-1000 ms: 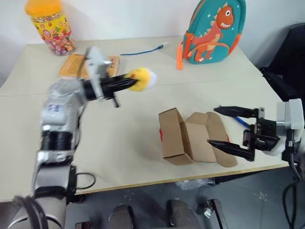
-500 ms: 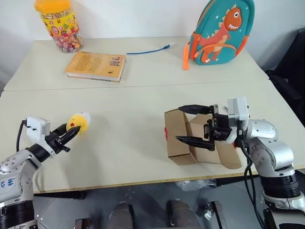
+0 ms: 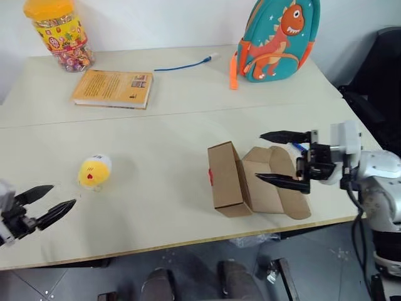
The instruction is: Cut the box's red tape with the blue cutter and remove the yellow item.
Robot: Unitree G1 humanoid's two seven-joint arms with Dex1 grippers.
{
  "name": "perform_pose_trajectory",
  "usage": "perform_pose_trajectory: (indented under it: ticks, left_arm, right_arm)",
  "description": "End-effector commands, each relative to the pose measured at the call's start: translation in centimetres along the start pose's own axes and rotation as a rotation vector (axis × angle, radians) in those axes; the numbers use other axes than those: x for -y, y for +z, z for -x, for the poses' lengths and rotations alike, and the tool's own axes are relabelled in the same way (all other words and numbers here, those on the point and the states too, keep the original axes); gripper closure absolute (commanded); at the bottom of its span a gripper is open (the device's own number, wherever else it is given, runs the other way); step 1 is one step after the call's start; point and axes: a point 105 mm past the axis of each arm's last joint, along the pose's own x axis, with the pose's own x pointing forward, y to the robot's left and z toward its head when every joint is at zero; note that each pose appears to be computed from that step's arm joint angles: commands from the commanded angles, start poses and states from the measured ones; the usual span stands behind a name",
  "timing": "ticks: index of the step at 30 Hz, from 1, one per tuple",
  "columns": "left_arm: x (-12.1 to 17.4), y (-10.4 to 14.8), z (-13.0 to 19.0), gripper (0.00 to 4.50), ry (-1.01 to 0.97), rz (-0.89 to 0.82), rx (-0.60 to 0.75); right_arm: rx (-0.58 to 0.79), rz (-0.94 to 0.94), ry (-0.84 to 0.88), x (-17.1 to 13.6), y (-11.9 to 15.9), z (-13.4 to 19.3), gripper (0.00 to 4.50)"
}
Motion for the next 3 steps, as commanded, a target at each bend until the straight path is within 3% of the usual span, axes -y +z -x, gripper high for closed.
perform_pose_trajectory:
  ticks: [1,3]
  left_arm:
    - [1.25,1.12,0.75,0.39,0.011,-0.068,0.040]
    - [1.45,0.78,0.97,0.39,0.039,-0.053,0.048]
  right_arm:
    - [-0.052,0.050,-0.038,-0.08,0.01,1.66,0.00]
    - [-0.065,0.054,-0.061,-0.06,-0.27,1.98,0.00]
